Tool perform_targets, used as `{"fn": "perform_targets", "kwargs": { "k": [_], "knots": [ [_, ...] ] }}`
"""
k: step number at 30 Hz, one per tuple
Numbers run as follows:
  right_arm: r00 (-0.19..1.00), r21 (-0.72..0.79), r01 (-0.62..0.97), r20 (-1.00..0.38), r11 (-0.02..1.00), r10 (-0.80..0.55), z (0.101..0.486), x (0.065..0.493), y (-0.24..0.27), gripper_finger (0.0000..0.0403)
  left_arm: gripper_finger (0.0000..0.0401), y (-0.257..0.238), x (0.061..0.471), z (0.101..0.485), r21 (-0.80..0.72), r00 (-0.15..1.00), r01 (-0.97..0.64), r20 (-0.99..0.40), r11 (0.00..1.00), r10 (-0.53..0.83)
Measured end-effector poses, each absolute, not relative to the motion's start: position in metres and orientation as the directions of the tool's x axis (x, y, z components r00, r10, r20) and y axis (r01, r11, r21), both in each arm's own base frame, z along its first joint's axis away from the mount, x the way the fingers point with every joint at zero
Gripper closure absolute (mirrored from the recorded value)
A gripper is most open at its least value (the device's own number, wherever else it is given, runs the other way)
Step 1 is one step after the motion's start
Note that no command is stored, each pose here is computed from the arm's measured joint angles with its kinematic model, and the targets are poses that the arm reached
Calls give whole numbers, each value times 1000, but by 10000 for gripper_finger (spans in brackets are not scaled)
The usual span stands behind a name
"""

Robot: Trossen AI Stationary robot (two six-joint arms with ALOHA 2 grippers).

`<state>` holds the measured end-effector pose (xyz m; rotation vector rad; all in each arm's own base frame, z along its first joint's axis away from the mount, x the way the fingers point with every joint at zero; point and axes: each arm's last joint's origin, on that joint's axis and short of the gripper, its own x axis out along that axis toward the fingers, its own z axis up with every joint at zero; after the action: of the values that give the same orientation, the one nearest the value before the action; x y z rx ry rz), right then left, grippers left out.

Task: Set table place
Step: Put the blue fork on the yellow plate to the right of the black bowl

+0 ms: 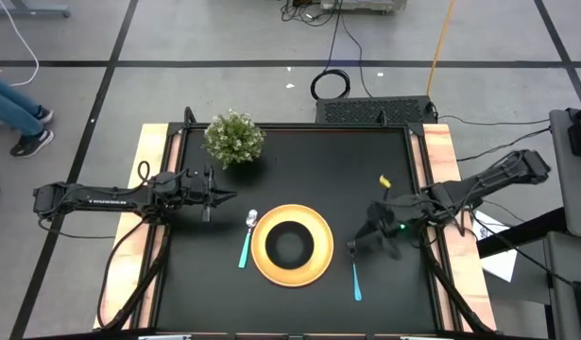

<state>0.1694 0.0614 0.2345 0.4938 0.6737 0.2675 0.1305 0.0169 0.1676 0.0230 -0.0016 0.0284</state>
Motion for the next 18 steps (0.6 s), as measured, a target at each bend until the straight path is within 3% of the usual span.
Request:
{"fn": "perform_targets", "kwargs": {
  "k": [3, 7, 14, 18],
  "knots": [
    [750, 292, -313, -508, 904, 424, 246, 173, 70, 199, 370, 17, 130, 168, 19, 1000, -28, 2, 999, 28],
    [752, 22, -493, -492, 870, 439, 249, 176, 75, 199, 371, 17, 130, 168, 17, 1000, -28, 2, 999, 28],
    [785, -301, -505, -549, 809, 286, 239, 182, 73, 199, 370, 17, 130, 168, 20, 1000, -28, 2, 999, 28],
    [725, -400, -570, -656, 718, 210, 232, 177, 71, 199, 370, 17, 130, 168, 22, 999, -45, 3, 999, 44]
  ]
}}
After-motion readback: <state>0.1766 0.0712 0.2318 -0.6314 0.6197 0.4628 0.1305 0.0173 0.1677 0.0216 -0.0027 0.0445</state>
